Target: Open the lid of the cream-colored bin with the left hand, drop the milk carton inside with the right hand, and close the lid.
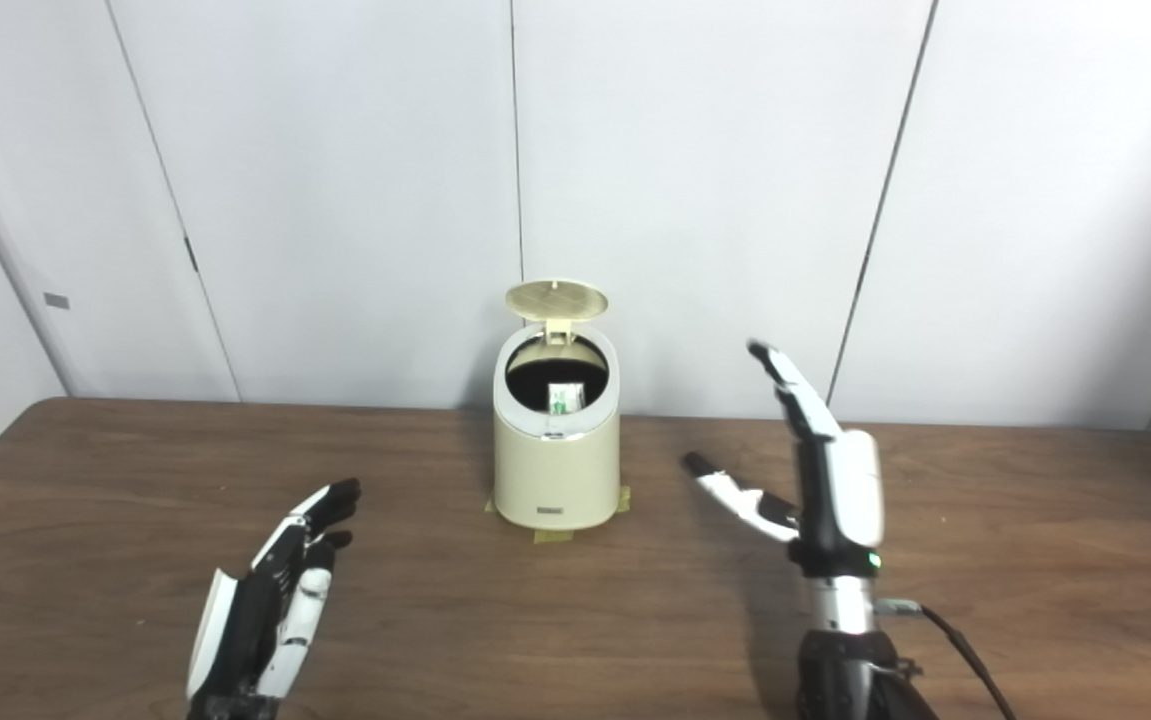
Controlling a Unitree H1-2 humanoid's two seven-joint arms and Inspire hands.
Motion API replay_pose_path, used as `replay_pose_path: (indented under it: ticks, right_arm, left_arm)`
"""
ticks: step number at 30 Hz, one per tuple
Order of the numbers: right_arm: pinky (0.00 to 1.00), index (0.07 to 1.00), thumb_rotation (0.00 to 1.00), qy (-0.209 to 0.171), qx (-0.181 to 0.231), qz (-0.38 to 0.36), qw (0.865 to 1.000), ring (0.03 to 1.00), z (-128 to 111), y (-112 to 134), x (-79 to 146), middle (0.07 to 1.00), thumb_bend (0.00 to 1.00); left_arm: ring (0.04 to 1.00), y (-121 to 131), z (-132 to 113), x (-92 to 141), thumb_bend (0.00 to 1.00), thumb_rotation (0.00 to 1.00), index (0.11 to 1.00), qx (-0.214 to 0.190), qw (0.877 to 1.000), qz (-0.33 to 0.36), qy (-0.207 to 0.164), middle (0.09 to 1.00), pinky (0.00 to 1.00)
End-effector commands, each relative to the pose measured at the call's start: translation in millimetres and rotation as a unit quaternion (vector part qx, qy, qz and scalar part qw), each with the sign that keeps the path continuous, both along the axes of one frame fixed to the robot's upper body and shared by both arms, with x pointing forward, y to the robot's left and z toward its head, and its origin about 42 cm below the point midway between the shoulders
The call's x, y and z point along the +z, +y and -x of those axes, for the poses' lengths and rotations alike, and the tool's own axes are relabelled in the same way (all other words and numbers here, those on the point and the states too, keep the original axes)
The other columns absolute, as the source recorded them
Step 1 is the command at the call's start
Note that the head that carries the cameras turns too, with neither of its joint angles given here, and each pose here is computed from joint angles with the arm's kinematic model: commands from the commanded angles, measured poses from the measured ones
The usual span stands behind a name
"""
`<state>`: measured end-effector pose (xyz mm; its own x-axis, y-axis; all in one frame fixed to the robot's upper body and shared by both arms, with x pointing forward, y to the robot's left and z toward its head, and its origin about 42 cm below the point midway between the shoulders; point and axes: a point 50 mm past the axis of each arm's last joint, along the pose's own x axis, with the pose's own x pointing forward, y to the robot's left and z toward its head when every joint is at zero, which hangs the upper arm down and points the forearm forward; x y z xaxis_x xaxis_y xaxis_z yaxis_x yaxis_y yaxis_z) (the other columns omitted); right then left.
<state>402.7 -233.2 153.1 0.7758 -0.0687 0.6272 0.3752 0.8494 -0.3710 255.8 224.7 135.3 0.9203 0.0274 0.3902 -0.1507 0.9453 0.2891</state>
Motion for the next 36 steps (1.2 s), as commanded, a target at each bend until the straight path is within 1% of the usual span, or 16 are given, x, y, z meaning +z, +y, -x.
replay_pose_path:
  ticks: [1, 3, 5, 9, 13, 14, 15, 17, 20, 23, 27, 29, 30, 33, 35, 36]
  right_arm:
    - [0.58, 0.702, 0.47, -0.019, 0.034, -0.021, 0.999, 0.673, -1, 4, 21, 0.701, 0.40]
    - [0.55, 0.683, 0.44, -0.002, 0.047, -0.039, 0.998, 0.644, 8, 1, 20, 0.672, 0.38]
    - [0.56, 0.683, 0.44, 0.017, 0.057, -0.050, 0.997, 0.646, 17, 0, 20, 0.672, 0.37]
    - [0.58, 0.715, 0.47, 0.043, 0.069, -0.058, 0.995, 0.673, 35, -3, 12, 0.708, 0.33]
    - [0.62, 0.738, 0.51, 0.067, 0.070, -0.074, 0.993, 0.712, 46, -5, 5, 0.737, 0.32]
    - [0.63, 0.743, 0.53, 0.074, 0.069, -0.072, 0.992, 0.719, 49, -6, 3, 0.742, 0.31]
    - [0.64, 0.753, 0.57, 0.084, 0.065, -0.065, 0.992, 0.725, 52, -5, 2, 0.750, 0.31]
    - [0.63, 0.756, 0.59, 0.099, 0.062, -0.055, 0.992, 0.725, 59, -4, -1, 0.752, 0.32]
    - [0.63, 0.759, 0.59, 0.119, 0.060, -0.049, 0.990, 0.727, 68, -1, -7, 0.752, 0.33]
    - [0.65, 0.765, 0.54, 0.133, 0.055, -0.044, 0.989, 0.741, 70, 1, -13, 0.756, 0.32]
    - [0.68, 0.787, 0.55, 0.148, 0.054, -0.046, 0.986, 0.761, 71, 0, -20, 0.776, 0.30]
    - [0.70, 0.798, 0.55, 0.153, 0.053, -0.046, 0.986, 0.773, 71, -1, -23, 0.788, 0.30]
    - [0.70, 0.801, 0.56, 0.154, 0.052, -0.044, 0.986, 0.777, 71, -2, -24, 0.791, 0.29]
    - [0.71, 0.803, 0.57, 0.157, 0.050, -0.043, 0.985, 0.780, 71, -3, -26, 0.795, 0.28]
    - [0.70, 0.797, 0.54, 0.158, 0.050, -0.046, 0.985, 0.775, 70, -3, -28, 0.790, 0.26]
    - [0.70, 0.794, 0.51, 0.157, 0.050, -0.048, 0.985, 0.774, 70, -3, -29, 0.789, 0.25]
  left_arm:
    - [0.852, -5, 8, -22, 0.32, 0.92, 0.845, 0.004, 1.000, 0.001, 0.028, 0.860, 0.78]
    - [0.851, -5, 7, -21, 0.31, 0.92, 0.846, 0.005, 1.000, 0.005, 0.029, 0.861, 0.78]
    - [0.850, -4, 6, -21, 0.30, 0.91, 0.847, 0.004, 1.000, 0.007, 0.030, 0.862, 0.78]
    - [0.860, -3, 4, -22, 0.30, 0.90, 0.856, -0.001, 1.000, 0.009, 0.028, 0.867, 0.79]
    - [0.861, -1, 3, -23, 0.31, 0.90, 0.855, 0.000, 1.000, 0.010, 0.029, 0.865, 0.79]
    - [0.861, -1, 3, -23, 0.31, 0.90, 0.856, 0.001, 1.000, 0.010, 0.030, 0.865, 0.79]
    - [0.856, 0, 2, -23, 0.32, 0.91, 0.853, 0.002, 1.000, 0.008, 0.029, 0.862, 0.79]
    - [0.851, 1, 1, -22, 0.33, 0.92, 0.851, 0.003, 1.000, 0.007, 0.028, 0.860, 0.78]
    - [0.840, 3, -2, -19, 0.33, 0.92, 0.843, 0.005, 1.000, 0.004, 0.019, 0.857, 0.76]
    - [0.835, 5, -9, -15, 0.32, 0.93, 0.840, 0.006, 1.000, 0.000, 0.013, 0.852, 0.75]
    - [0.843, 6, -25, 1, 0.36, 0.96, 0.848, 0.001, 1.000, -0.014, 0.000, 0.857, 0.77]
    - [0.849, 6, -35, 14, 0.35, 0.98, 0.854, -0.006, 1.000, -0.025, -0.013, 0.860, 0.79]
    - [0.850, 6, -42, 22, 0.34, 0.98, 0.853, -0.008, 0.999, -0.034, -0.020, 0.862, 0.78]
    - [0.855, 4, -60, 50, 0.36, 1.00, 0.854, -0.014, 0.998, -0.051, -0.036, 0.865, 0.78]
    - [0.860, 2, -75, 71, 0.36, 0.99, 0.856, -0.014, 0.996, -0.074, -0.055, 0.869, 0.79]
    - [0.859, 1, -80, 78, 0.37, 1.00, 0.853, -0.013, 0.995, -0.083, -0.060, 0.865, 0.79]
